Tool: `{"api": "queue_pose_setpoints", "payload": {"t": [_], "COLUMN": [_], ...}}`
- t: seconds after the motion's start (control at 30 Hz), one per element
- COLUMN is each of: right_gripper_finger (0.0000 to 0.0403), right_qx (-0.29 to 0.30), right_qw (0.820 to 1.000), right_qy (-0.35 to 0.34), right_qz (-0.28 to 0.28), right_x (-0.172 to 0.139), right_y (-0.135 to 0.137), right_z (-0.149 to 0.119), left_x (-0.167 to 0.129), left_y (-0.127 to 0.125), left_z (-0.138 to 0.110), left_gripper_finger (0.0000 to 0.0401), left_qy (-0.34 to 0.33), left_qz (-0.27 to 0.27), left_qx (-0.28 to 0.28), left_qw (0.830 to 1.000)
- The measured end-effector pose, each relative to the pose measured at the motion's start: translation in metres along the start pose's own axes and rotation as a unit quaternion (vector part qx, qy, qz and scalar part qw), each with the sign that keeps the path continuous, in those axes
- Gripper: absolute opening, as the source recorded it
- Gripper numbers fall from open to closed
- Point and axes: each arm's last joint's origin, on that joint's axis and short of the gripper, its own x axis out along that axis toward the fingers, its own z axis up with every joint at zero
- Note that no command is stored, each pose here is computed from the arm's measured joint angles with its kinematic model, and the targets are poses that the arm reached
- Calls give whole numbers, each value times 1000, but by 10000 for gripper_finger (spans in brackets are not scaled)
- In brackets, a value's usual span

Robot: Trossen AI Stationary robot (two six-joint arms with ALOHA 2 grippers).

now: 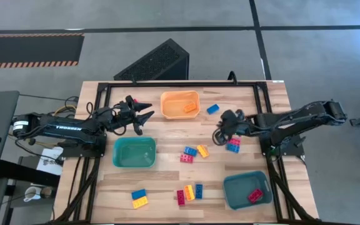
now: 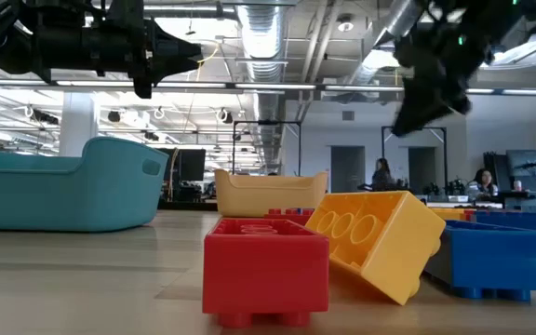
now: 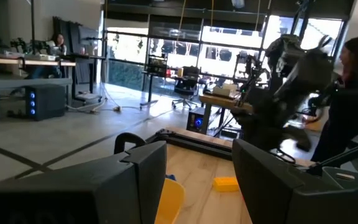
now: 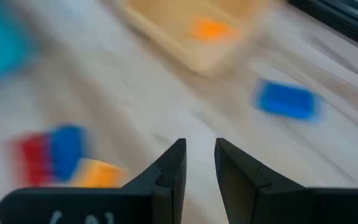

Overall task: Sort & place blocks by color
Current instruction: Put the blue game piece into the green bin

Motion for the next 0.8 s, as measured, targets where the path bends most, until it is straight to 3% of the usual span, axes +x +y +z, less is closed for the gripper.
{"api": "queue_pose_setpoints", "payload": {"t": [0.17, 0.53, 0.7, 0.8], "right_gripper_finger": [108, 108, 108, 108], "right_qx": [19, 17, 80, 77], "right_qw": [998, 999, 995, 996], "right_qy": [31, 9, -7, -1], "right_qz": [-47, -25, -56, -49], "right_x": [7, 7, 17, 23], "right_y": [-15, -9, -27, -39], "right_z": [-4, 1, 15, 24], "left_x": [0, 0, 0, 0], "left_y": [0, 0, 0, 0], "left_z": [0, 0, 0, 0], "left_gripper_finger": [169, 169, 169, 169], "left_qy": [0, 0, 0, 0], "left_qz": [0, 0, 4, 4], "left_qx": [0, 0, 0, 0], "left_qw": [1000, 1000, 1000, 1000]}}
